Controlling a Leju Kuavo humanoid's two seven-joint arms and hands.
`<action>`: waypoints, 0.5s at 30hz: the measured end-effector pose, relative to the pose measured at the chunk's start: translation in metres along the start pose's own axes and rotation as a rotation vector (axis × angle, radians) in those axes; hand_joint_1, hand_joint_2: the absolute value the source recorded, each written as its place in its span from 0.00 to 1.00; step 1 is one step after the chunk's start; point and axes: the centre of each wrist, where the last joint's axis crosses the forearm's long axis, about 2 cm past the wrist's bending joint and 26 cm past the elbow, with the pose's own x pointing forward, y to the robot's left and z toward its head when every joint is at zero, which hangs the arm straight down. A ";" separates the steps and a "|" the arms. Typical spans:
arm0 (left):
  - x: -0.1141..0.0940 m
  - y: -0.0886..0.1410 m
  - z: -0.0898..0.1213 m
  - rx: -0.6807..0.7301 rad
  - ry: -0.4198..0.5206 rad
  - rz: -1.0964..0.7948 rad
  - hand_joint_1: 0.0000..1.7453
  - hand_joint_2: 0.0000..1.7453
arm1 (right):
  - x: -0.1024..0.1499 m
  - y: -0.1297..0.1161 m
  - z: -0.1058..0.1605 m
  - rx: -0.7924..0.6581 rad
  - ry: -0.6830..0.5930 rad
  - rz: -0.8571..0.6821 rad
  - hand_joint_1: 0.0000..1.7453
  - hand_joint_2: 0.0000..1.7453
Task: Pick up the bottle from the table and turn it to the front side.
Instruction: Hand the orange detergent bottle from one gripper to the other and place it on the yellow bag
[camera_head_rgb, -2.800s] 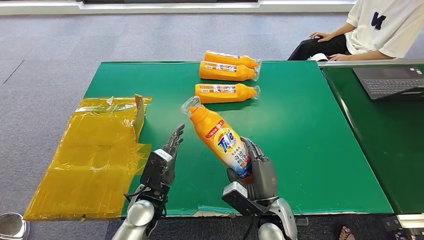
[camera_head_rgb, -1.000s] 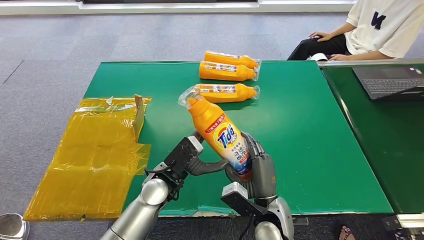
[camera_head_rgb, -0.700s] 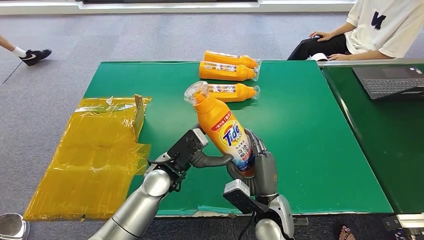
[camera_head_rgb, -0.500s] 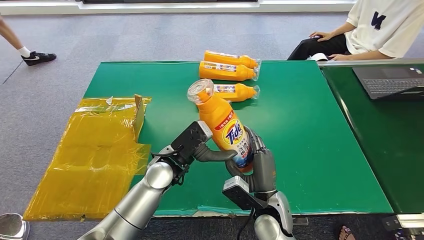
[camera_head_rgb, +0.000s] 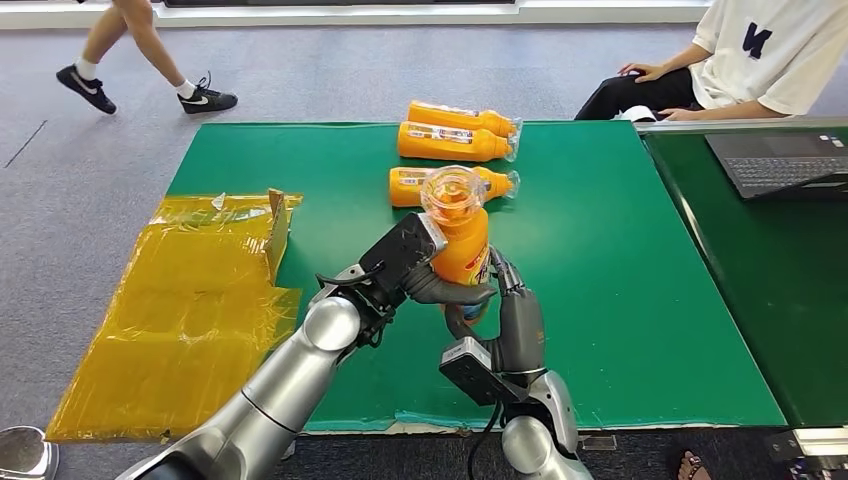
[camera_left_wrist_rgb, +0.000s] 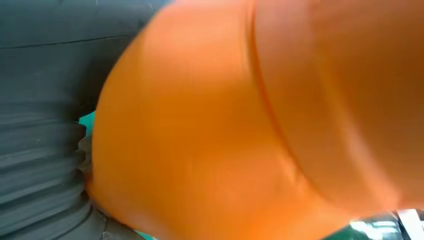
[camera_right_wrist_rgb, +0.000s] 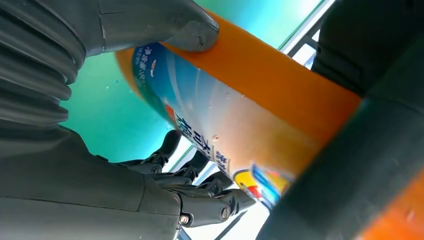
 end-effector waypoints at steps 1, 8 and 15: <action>0.001 -0.001 -0.002 -0.008 -0.001 0.006 0.00 1.00 | 0.000 0.000 0.000 0.002 0.003 -0.001 1.00 1.00; 0.002 -0.004 -0.007 -0.028 0.007 0.013 0.67 1.00 | -0.002 0.001 0.001 0.008 0.015 -0.003 1.00 1.00; 0.002 -0.006 -0.010 -0.052 0.008 -0.006 1.00 1.00 | -0.004 0.000 0.002 0.003 0.025 -0.002 1.00 1.00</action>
